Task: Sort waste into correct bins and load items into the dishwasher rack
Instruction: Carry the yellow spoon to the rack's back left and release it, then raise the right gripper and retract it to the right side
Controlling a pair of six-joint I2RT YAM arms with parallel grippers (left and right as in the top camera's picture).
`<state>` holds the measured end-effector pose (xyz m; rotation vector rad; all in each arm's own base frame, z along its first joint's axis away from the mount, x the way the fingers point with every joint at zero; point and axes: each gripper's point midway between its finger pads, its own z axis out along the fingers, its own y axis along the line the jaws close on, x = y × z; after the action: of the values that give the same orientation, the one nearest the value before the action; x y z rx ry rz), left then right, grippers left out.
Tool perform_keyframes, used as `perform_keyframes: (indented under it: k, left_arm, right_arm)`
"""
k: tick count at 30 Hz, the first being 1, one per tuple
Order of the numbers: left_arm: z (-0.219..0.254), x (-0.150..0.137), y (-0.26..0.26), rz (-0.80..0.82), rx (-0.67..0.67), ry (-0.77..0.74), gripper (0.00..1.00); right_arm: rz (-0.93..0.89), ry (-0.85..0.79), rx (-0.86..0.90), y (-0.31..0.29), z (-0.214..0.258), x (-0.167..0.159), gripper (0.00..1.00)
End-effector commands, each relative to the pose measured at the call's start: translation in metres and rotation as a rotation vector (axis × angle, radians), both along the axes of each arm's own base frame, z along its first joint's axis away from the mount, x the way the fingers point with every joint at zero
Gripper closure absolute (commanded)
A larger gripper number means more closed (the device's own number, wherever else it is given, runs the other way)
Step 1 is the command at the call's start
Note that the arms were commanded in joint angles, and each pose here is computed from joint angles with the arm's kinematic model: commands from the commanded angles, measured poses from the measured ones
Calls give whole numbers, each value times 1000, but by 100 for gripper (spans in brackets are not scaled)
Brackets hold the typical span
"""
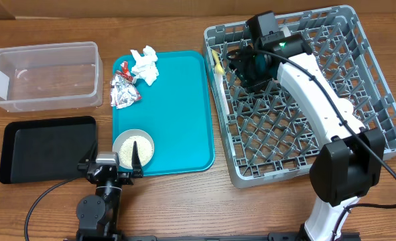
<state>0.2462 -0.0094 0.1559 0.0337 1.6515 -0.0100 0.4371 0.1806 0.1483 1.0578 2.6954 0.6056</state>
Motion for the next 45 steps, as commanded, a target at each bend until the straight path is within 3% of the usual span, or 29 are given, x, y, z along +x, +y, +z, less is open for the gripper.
perform_keyframes:
  k: [1, 8, 20, 22, 24, 25, 35, 41, 45]
  left_arm:
    - [-1, 0, 0, -3, 8, 0, 0]
    - [-1, 0, 0, -2, 9, 0, 0]
    - [-1, 0, 0, -2, 9, 0, 0]
    - [-1, 0, 0, -2, 9, 0, 0]
    - [-1, 0, 0, -2, 8, 0, 0]
    - [-1, 0, 0, -2, 8, 0, 0]
    - [-1, 0, 0, -2, 9, 0, 0]
    - [-1, 0, 0, -2, 8, 0, 0]
    - [-1, 0, 0, -2, 9, 0, 0]
  right_arm:
    - [110, -31, 29, 26, 10, -12, 53]
    - [202, -173, -73, 17, 41, -9, 60]
    - [454, -357, -177, 16, 82, -18, 60]
    - [514, -374, -204, 17, 81, -19, 69]
    - [553, -378, -223, 18, 75, -16, 92]
    - [562, -380, -227, 19, 71, -13, 96]
    - [643, -418, -232, 45, -2, 37, 96]
    - [696, -303, -238, 43, -37, 23, 96]
    - [737, -332, -256, 38, -3, 12, 96]
